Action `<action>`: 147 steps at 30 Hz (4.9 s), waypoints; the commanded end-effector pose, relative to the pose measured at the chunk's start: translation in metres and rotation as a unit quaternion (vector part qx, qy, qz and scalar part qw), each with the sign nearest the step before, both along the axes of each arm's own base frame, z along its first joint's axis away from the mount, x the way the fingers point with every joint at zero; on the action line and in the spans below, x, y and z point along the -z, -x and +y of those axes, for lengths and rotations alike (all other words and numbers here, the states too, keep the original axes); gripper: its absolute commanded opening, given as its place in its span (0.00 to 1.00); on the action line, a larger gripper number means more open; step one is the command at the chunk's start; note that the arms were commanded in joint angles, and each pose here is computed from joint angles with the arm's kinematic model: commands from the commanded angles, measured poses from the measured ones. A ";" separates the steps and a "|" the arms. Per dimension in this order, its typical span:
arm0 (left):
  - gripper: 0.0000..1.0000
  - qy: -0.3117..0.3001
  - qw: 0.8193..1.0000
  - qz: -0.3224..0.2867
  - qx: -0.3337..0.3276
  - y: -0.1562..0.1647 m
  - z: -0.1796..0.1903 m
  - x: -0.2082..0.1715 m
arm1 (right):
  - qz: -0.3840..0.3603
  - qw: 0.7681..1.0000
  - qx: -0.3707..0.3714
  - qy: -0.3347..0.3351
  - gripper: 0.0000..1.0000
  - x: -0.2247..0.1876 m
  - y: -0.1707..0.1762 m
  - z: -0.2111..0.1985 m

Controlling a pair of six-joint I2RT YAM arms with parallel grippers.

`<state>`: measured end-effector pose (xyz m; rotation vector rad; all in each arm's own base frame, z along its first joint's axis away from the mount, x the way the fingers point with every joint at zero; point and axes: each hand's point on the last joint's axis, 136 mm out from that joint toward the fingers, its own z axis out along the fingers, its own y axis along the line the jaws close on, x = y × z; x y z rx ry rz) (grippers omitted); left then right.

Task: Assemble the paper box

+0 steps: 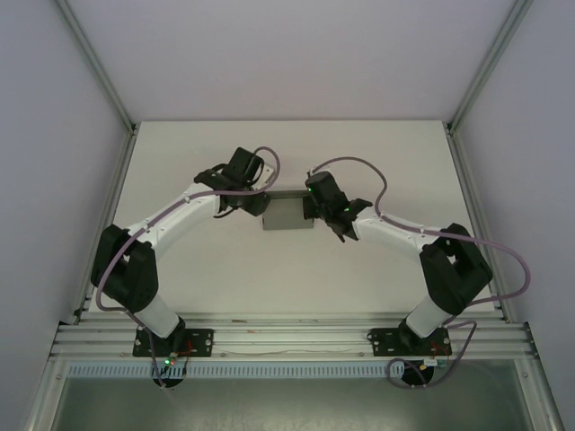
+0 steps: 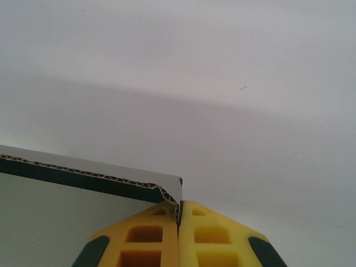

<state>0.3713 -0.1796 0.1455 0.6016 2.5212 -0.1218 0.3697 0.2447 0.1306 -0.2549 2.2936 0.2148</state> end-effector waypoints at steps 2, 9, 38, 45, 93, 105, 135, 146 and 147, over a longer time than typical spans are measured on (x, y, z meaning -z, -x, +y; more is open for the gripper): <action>0.29 0.015 1.000 -0.008 -0.018 -0.010 -0.004 0.000 | 0.066 0.996 -0.009 0.063 0.00 0.037 0.026 -0.013; 0.21 0.035 0.999 0.008 -0.022 -0.011 -0.008 0.006 | 0.057 0.996 -0.017 0.065 0.00 0.033 0.028 -0.010; 0.00 0.134 0.974 0.132 -0.125 0.018 -0.007 0.007 | 0.022 0.986 0.001 0.167 0.00 0.036 0.043 -0.021; 0.00 0.174 0.957 0.188 -0.135 0.032 -0.005 0.004 | 0.024 0.988 -0.004 0.154 0.00 0.039 0.048 -0.019; 0.00 0.076 0.987 0.015 -0.143 0.088 -0.028 0.081 | -0.062 0.997 0.034 0.009 0.39 0.010 0.061 -0.006; 0.00 0.066 0.988 -0.028 -0.138 0.082 -0.030 0.072 | -0.061 0.997 0.005 -0.039 0.80 -0.022 0.081 -0.012; 0.46 0.108 0.991 -0.060 -0.045 0.087 -0.055 0.011 | 0.030 0.991 0.107 -0.071 0.77 0.045 0.069 -0.053; 1.00 0.100 0.994 -0.032 -0.030 0.090 -0.057 0.001 | 0.047 0.991 0.123 -0.038 0.67 0.063 0.075 -0.065; 1.00 0.111 0.992 -0.034 -0.048 0.084 -0.054 -0.003 | 0.047 0.991 0.123 -0.038 0.66 0.064 0.076 -0.066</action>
